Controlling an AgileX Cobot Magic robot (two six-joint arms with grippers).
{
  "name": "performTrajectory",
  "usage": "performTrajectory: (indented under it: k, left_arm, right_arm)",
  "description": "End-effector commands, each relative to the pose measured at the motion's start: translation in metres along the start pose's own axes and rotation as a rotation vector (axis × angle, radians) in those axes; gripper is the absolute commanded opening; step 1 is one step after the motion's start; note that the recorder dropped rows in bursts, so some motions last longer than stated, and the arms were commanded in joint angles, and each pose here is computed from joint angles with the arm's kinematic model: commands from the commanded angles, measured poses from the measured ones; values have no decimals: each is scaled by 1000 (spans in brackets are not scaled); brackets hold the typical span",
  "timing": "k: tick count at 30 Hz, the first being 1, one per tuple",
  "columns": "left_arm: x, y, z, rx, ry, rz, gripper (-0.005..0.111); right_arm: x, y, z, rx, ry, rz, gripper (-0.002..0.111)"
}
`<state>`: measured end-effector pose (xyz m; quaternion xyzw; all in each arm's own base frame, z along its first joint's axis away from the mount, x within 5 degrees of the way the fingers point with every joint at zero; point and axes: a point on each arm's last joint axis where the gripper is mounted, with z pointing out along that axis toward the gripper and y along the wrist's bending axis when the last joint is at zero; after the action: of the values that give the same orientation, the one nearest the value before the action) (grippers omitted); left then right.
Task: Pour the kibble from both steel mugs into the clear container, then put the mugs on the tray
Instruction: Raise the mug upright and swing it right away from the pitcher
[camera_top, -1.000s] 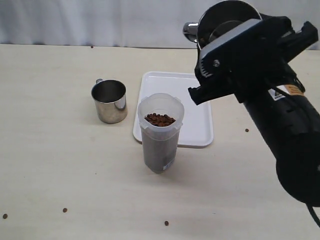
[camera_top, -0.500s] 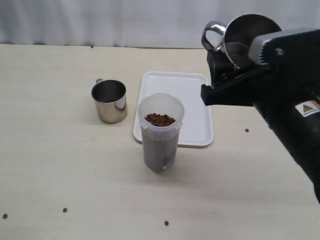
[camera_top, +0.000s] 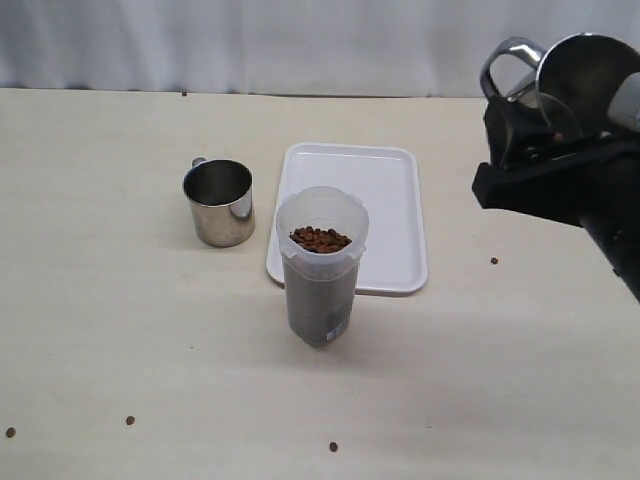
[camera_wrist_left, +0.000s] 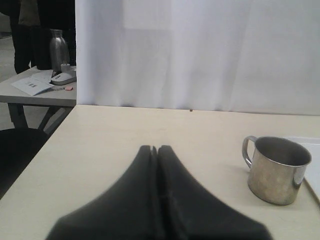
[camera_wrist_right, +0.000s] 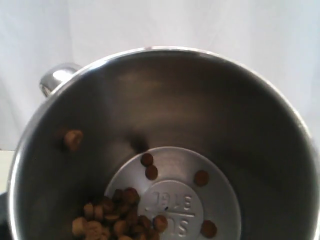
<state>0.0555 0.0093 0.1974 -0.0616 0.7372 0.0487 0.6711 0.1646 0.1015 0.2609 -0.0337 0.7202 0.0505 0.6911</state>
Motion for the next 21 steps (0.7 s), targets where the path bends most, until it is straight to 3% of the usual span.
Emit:
performTrajectory:
  k: [1, 8, 14, 16, 21]
  left_arm:
    - [0, 0, 0, 7, -9, -6, 0]
    - [0, 0, 0, 7, -9, -6, 0]
    - [0, 0, 0, 7, -9, -6, 0]
    - [0, 0, 0, 7, -9, -6, 0]
    - [0, 0, 0, 7, -9, -6, 0]
  right_arm:
    - [-10, -8, -10, -20, 1, -6, 5]
    - [-19, -20, -23, -14, 37, -20, 5]
    - [-25, -15, -33, -139, 209, -93, 5]
    - [-32, -11, -38, -208, 214, -80, 5]
    - [-38, -14, -39, -191, 172, 2, 5]
